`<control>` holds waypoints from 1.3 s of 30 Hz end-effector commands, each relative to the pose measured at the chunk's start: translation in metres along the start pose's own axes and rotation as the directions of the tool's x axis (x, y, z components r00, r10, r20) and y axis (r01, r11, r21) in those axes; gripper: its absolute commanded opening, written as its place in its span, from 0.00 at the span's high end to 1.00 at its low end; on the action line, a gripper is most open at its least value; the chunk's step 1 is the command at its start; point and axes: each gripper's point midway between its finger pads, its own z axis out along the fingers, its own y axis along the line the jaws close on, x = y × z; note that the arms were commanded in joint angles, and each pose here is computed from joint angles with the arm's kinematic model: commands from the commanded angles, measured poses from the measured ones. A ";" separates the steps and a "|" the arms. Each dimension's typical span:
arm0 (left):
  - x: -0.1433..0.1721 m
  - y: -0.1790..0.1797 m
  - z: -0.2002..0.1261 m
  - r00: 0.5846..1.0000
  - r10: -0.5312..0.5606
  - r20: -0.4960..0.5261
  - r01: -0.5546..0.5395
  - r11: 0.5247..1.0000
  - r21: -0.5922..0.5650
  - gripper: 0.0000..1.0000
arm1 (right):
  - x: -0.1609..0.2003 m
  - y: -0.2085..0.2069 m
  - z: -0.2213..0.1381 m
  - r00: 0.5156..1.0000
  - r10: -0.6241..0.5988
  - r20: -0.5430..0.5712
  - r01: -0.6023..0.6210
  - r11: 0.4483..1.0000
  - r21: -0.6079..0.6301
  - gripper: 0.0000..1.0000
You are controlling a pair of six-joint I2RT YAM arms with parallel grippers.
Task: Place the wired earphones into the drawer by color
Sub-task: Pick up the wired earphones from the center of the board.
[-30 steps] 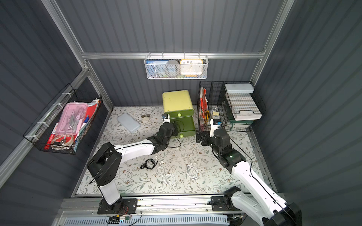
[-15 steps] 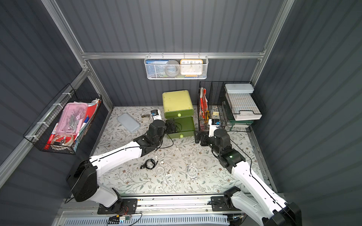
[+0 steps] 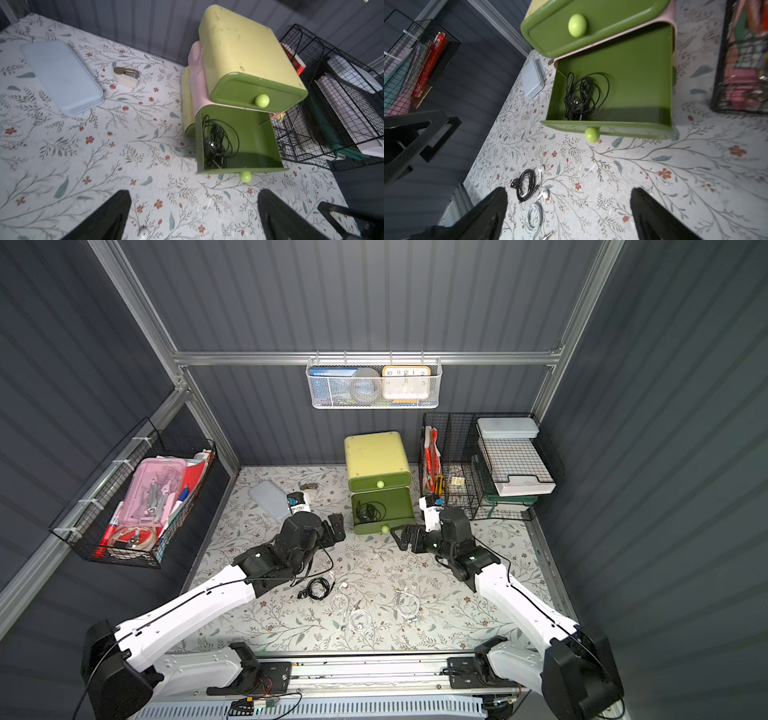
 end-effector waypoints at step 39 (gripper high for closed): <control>0.180 0.105 0.004 0.843 -0.397 -0.363 0.239 0.881 -0.408 0.07 | 0.012 -0.002 0.007 1.000 0.016 0.023 -0.015 1.000 -0.014 0.01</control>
